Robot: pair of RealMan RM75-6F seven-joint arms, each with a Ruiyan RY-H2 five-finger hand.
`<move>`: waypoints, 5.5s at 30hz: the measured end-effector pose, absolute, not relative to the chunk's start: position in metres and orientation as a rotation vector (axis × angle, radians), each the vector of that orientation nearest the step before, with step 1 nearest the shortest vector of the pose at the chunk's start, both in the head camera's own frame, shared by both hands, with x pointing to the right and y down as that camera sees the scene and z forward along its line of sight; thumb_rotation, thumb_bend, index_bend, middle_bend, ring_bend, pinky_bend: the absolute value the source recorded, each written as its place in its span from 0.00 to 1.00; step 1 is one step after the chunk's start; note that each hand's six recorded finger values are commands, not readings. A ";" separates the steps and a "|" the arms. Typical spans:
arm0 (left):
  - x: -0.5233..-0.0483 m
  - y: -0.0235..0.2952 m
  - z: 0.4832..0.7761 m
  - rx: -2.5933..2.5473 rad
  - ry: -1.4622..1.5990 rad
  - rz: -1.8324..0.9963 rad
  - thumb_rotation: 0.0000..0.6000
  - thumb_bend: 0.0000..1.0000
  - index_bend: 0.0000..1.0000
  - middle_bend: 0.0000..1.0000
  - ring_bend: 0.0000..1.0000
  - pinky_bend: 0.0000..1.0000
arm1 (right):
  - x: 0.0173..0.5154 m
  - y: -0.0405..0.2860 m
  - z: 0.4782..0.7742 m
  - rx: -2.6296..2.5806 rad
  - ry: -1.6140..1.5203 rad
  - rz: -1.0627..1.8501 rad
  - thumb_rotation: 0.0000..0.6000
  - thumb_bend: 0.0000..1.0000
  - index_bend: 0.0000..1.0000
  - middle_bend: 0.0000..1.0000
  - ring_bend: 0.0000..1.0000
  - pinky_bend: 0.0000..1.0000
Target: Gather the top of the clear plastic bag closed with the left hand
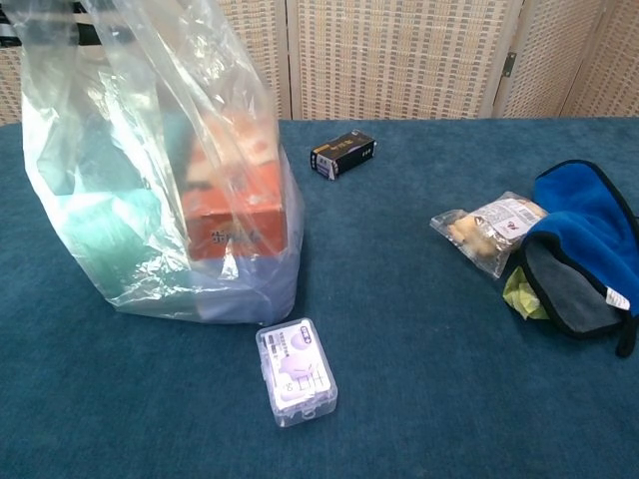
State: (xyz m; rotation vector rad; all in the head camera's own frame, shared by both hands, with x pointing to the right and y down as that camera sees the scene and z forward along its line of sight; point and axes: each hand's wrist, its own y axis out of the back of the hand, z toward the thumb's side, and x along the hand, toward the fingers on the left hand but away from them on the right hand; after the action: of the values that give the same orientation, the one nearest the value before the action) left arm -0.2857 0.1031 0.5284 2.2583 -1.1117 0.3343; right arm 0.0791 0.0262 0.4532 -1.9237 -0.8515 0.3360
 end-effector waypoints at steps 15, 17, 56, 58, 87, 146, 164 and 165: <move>-0.274 0.111 0.526 2.262 -1.076 0.353 0.98 0.14 0.18 0.20 0.23 0.17 | 0.007 0.022 0.468 -1.961 -0.834 0.282 1.00 0.01 0.00 0.00 0.00 0.06; -0.273 0.111 0.526 2.260 -1.071 0.356 0.98 0.14 0.18 0.20 0.23 0.17 | -0.002 0.022 0.470 -1.969 -0.827 0.281 1.00 0.01 0.00 0.00 0.00 0.06; -0.265 0.117 0.526 2.231 -1.034 0.355 0.86 0.14 0.18 0.20 0.23 0.17 | -0.057 0.014 0.482 -1.904 -0.877 0.199 1.00 0.47 0.00 0.09 0.00 0.06; -0.263 0.117 0.525 2.233 -1.020 0.349 0.84 0.14 0.18 0.20 0.23 0.17 | -0.055 0.013 0.480 -1.900 -0.895 0.187 1.00 0.47 0.00 0.09 0.00 0.06; -0.253 0.106 0.522 2.241 -1.028 0.239 0.70 0.14 0.21 0.21 0.23 0.17 | -0.045 0.011 0.473 -1.894 -0.922 0.194 1.00 0.43 0.00 0.09 0.00 0.06; -0.234 0.091 0.518 2.144 -0.972 0.070 0.59 0.14 0.09 0.23 0.22 0.17 | -0.056 0.009 0.455 -2.176 -0.774 0.205 1.00 0.25 0.00 0.04 0.00 0.05; -0.235 0.091 0.518 2.134 -0.991 0.058 0.56 0.14 0.08 0.23 0.21 0.17 | -0.028 0.019 0.455 -2.094 -0.723 0.254 1.00 0.00 0.00 0.00 0.00 0.00; -0.235 0.091 0.518 2.133 -0.991 0.055 0.56 0.14 0.08 0.23 0.21 0.17 | -0.026 0.019 0.454 -2.086 -0.721 0.258 1.00 0.00 0.00 0.00 0.00 0.00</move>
State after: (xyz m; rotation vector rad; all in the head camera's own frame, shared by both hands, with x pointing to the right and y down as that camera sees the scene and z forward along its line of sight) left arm -0.2346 0.0906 0.5179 2.1327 -0.9906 0.0554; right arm -0.0256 0.0190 0.4539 -2.0857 -0.7208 0.2578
